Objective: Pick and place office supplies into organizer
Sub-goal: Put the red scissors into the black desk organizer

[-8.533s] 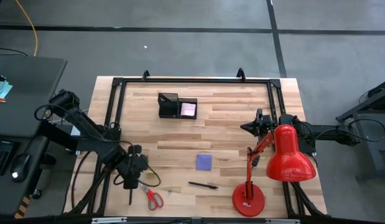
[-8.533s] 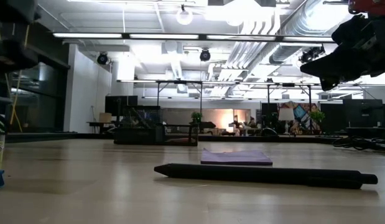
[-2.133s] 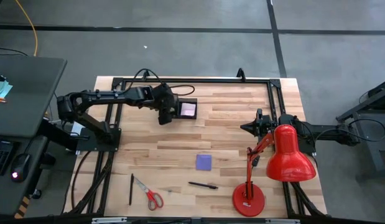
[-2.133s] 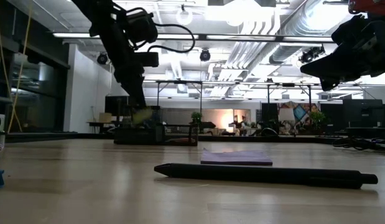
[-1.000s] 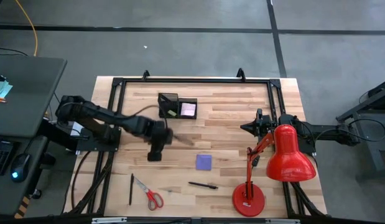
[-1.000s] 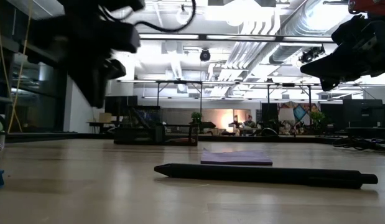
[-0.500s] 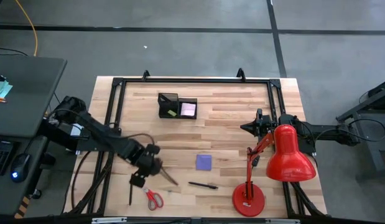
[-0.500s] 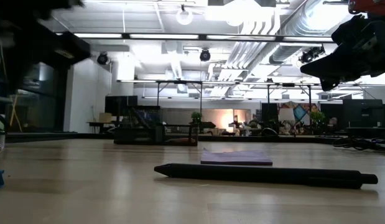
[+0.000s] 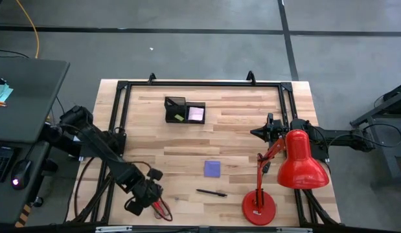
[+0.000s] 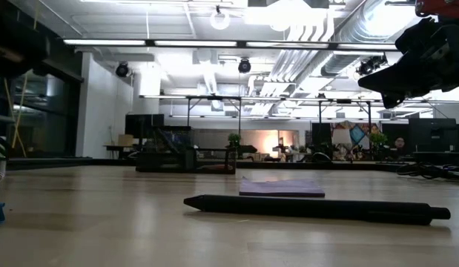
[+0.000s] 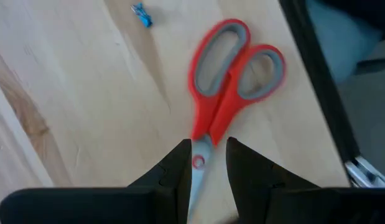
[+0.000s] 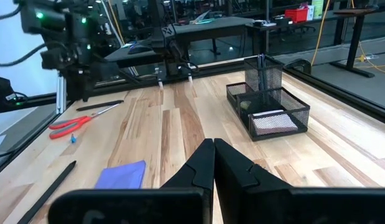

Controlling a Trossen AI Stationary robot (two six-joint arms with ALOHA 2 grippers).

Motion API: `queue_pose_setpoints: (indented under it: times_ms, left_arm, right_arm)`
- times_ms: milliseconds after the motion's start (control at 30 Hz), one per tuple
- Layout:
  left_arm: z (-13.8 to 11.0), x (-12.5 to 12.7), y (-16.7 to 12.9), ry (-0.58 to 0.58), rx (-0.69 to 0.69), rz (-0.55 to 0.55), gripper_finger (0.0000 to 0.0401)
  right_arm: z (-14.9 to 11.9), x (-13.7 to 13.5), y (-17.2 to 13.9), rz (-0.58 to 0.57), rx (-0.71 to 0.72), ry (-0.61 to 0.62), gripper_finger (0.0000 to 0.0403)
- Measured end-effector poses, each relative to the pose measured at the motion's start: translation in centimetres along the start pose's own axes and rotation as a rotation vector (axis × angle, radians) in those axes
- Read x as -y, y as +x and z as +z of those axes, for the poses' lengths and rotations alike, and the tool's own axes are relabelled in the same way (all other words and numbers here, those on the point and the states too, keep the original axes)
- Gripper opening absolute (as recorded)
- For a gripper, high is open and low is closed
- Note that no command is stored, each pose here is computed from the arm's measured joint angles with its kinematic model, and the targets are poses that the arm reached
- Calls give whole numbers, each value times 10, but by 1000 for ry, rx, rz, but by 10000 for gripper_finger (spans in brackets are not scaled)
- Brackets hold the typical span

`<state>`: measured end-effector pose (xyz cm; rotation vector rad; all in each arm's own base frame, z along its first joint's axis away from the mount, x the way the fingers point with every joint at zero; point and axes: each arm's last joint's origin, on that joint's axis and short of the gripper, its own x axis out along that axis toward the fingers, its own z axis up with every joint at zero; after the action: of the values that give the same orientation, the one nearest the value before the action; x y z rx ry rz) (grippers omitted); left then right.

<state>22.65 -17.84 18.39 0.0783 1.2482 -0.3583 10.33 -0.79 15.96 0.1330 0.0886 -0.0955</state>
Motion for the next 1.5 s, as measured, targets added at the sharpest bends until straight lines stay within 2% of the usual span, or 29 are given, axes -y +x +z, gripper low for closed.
queue_pose_setpoints:
  times_ms: [267,600,1033,1233,1433,1500]
  left_arm:
    - [2,13,28,45,-1,-19,85]
    - [19,20,22,39,118,-60,85]
    - [27,27,5,113,137,168,85]
    - [28,26,5,105,85,221,85]
    - [29,38,12,120,91,266,85]
    - [25,40,18,124,46,273,85]
  right_arm:
    - [0,0,0,0,0,0,3]
    - [0,0,0,2,-1,0,2]
    - [0,0,0,4,-1,0,2]
    - [0,0,0,4,-1,0,2]
    - [0,0,0,11,-2,0,2]
    - [0,0,0,12,-4,0,2]
